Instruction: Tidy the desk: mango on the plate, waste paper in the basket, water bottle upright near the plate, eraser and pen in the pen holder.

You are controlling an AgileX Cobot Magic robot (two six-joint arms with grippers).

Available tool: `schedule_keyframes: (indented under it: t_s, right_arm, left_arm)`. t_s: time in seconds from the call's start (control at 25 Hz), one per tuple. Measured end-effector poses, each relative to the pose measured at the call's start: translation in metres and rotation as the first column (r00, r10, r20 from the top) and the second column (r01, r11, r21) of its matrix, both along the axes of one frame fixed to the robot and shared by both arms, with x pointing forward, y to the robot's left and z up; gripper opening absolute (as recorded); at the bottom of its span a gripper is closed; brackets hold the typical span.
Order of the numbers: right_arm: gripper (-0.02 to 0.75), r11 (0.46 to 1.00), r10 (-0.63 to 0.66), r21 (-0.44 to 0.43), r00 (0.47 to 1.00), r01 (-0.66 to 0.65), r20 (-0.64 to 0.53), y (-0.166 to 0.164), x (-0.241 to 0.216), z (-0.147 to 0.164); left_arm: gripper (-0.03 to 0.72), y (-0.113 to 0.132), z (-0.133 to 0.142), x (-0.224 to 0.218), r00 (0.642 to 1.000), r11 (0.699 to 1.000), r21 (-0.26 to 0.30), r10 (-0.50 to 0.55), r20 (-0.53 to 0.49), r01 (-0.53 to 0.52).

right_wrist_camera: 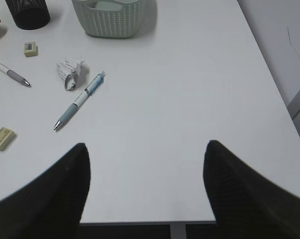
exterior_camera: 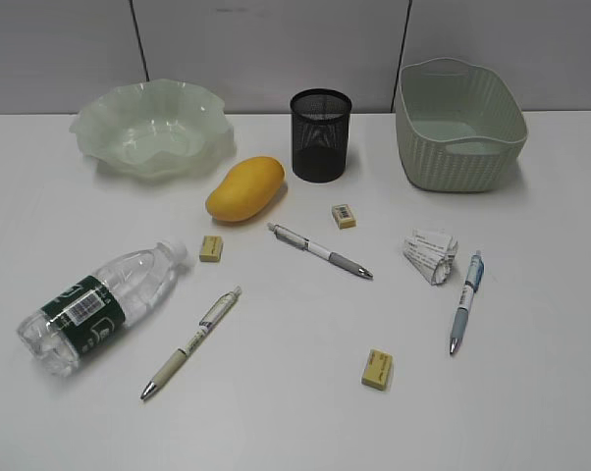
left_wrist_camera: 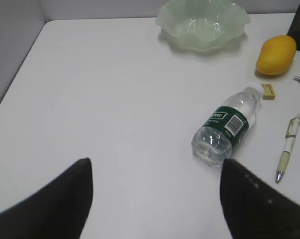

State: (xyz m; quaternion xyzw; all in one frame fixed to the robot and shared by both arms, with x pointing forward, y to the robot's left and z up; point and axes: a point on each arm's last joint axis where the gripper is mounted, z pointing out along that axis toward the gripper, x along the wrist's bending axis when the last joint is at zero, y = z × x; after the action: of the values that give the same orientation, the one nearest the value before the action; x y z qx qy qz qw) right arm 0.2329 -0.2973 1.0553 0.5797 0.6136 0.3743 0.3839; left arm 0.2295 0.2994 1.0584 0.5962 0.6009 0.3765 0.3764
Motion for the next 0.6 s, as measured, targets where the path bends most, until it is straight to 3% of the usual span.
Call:
schedule_keyframes:
  t_s: [0.6]
  right_arm:
    - [0.561,1.000,0.000,0.000,1.000,0.000,0.000,0.0000,0.0000,0.0000]
  left_arm:
    - [0.591,0.0000,0.0000,0.0000,1.000,1.000,0.000,0.000,0.000,0.000]
